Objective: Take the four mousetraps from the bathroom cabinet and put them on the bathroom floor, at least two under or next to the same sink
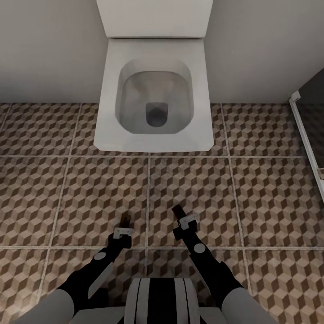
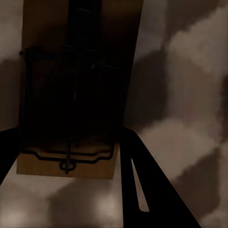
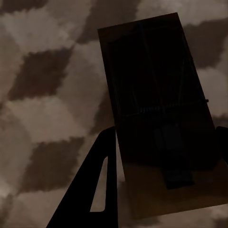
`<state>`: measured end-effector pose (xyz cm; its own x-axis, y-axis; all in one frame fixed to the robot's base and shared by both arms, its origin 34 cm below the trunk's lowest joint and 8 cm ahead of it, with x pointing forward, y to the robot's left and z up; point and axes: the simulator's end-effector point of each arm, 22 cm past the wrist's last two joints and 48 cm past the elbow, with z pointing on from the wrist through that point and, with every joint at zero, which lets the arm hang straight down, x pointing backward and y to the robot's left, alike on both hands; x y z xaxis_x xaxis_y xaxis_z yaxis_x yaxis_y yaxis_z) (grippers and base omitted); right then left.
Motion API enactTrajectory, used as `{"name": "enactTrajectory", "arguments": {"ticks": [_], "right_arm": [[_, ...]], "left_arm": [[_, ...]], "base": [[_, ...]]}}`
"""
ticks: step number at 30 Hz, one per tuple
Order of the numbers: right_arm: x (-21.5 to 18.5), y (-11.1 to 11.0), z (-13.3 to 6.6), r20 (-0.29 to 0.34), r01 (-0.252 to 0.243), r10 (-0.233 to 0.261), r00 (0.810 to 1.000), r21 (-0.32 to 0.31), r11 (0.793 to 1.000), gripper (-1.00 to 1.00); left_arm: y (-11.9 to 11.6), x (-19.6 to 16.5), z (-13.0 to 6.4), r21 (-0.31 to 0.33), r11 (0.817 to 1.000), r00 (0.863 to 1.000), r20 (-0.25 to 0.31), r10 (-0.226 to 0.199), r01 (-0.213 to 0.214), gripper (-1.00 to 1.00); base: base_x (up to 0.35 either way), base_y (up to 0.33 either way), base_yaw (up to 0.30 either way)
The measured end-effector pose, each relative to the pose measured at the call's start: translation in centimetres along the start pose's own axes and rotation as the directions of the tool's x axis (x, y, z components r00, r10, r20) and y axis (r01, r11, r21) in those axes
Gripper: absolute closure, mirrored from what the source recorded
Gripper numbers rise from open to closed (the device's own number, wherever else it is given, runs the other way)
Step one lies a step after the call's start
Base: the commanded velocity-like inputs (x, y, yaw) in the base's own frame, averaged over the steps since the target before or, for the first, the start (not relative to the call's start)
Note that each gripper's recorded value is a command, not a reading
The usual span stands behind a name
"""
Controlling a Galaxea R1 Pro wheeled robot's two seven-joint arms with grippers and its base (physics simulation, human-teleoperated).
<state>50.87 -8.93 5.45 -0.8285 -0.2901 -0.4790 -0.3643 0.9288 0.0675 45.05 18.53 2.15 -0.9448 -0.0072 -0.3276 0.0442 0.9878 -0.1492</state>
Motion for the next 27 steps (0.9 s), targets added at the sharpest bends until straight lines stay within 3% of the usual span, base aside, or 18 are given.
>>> {"name": "enactTrajectory", "arguments": {"ticks": [8,18,27], "right_arm": [[-0.1,0.1,0.0,0.001,-0.001,0.001,1.000,-0.002,1.000,1.00],[-0.5,0.5,0.0,0.015,-0.006,0.006,1.000,-0.007,1.000,1.00],[-1.2,0.5,0.0,0.045,-0.008,0.008,0.999,-0.010,1.000,1.00]], "left_arm": [[0.0,0.0,0.0,-0.002,1.000,1.000,0.007,-0.004,0.004,1.00],[0.2,-0.8,-0.1,0.019,1.000,0.996,0.093,-0.014,0.012,1.00],[0.2,-0.8,-0.1,0.018,1.000,0.995,0.099,-0.011,0.009,1.00]], "base": [[0.000,0.000,0.000],[0.000,0.000,0.000],[0.007,0.000,0.000]]}}
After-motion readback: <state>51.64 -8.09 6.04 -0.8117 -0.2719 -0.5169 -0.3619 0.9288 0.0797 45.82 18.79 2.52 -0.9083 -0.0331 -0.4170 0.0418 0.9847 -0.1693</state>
